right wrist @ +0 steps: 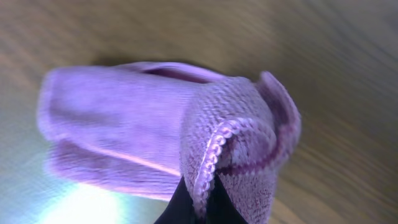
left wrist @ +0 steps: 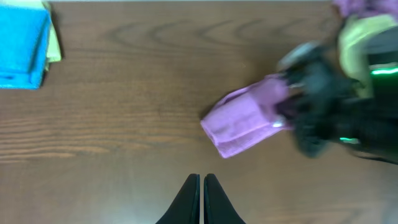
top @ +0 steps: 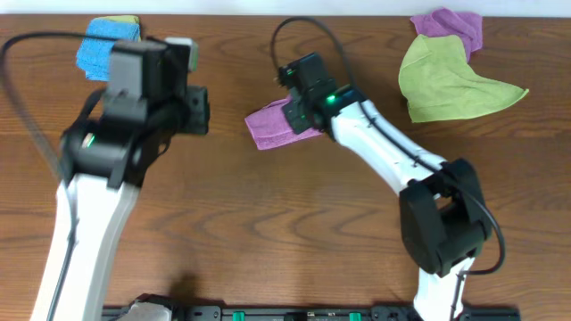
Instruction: Fold the cloth
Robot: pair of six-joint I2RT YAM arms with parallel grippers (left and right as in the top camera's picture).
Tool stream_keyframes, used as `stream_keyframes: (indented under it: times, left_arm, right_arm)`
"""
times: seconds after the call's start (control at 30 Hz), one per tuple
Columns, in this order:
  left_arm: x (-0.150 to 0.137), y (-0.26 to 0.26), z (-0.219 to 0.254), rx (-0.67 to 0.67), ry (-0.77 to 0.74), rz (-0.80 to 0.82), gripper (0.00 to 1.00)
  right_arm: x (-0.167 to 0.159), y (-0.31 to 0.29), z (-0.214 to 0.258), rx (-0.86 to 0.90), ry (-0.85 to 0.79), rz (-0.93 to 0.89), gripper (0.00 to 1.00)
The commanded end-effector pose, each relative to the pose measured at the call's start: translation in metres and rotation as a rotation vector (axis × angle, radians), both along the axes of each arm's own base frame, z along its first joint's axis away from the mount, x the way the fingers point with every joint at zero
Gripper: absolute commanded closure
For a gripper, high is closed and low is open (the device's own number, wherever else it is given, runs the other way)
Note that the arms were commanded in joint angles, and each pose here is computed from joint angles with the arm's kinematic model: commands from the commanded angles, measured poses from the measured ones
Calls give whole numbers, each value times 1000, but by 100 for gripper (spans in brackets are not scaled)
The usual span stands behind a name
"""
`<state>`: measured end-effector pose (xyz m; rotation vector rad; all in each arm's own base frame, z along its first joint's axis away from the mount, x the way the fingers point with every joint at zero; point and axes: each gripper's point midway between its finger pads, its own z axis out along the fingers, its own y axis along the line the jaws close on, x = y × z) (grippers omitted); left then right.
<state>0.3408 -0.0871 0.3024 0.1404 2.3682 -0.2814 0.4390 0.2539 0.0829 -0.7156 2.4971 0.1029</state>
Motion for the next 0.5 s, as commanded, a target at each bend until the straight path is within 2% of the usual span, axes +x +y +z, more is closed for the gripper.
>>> stream_keyframes:
  times: [0.0,0.23,0.4,0.47]
  left_arm:
    - [-25,2,23,-30,-40,-3,94]
    - [-72,11,43,-33,-72,-7,94]
    - [-88,14,45,-32,-68,-7,94]
    - [-91,15,44,-32,-64,-7,94]
  right_arm:
    - [-4,19,3,-21,-26,67,99]
    - [-18,37,-5,-31,-9,110,99]
    - [-22,44,-5,-16,-4,114,99]
    - [-32,58,-5,39,30,161,99]
